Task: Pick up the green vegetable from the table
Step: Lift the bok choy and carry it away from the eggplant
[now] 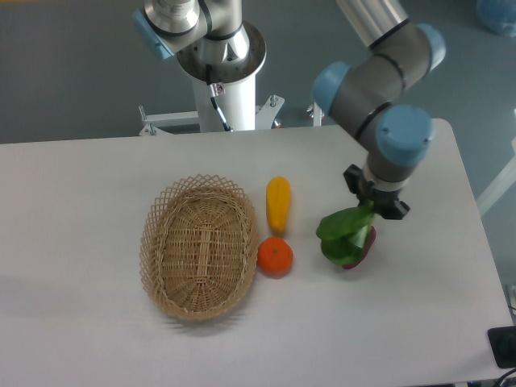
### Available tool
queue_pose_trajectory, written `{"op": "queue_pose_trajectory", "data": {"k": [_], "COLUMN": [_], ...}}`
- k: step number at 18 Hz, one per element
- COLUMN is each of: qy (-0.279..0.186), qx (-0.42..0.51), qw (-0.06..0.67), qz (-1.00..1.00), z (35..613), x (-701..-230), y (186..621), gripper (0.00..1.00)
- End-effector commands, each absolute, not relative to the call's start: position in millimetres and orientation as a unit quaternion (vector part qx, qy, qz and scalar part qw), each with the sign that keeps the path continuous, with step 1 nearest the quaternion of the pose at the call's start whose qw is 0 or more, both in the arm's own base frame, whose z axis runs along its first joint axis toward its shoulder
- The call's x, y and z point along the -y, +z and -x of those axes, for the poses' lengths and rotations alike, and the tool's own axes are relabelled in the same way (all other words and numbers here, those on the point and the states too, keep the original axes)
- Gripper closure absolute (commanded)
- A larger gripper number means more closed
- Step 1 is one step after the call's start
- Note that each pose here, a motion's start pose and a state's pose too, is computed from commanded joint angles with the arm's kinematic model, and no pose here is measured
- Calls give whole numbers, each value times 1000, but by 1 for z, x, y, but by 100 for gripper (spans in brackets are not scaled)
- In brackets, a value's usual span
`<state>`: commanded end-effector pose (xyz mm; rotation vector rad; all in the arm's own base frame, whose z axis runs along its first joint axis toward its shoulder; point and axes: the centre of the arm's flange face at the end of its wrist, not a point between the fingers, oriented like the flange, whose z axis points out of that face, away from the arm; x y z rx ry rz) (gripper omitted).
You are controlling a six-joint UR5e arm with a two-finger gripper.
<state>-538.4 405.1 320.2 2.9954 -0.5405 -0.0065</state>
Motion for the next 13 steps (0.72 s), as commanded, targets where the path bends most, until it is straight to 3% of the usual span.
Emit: {"op": "queue_pose_trajectory", "data": {"k": [13], "qy": [-51], "qx": [161], "qw": [10], "qz": [-986], "z": [635], "x": [-440], "y": [326], "gripper": [75]}}
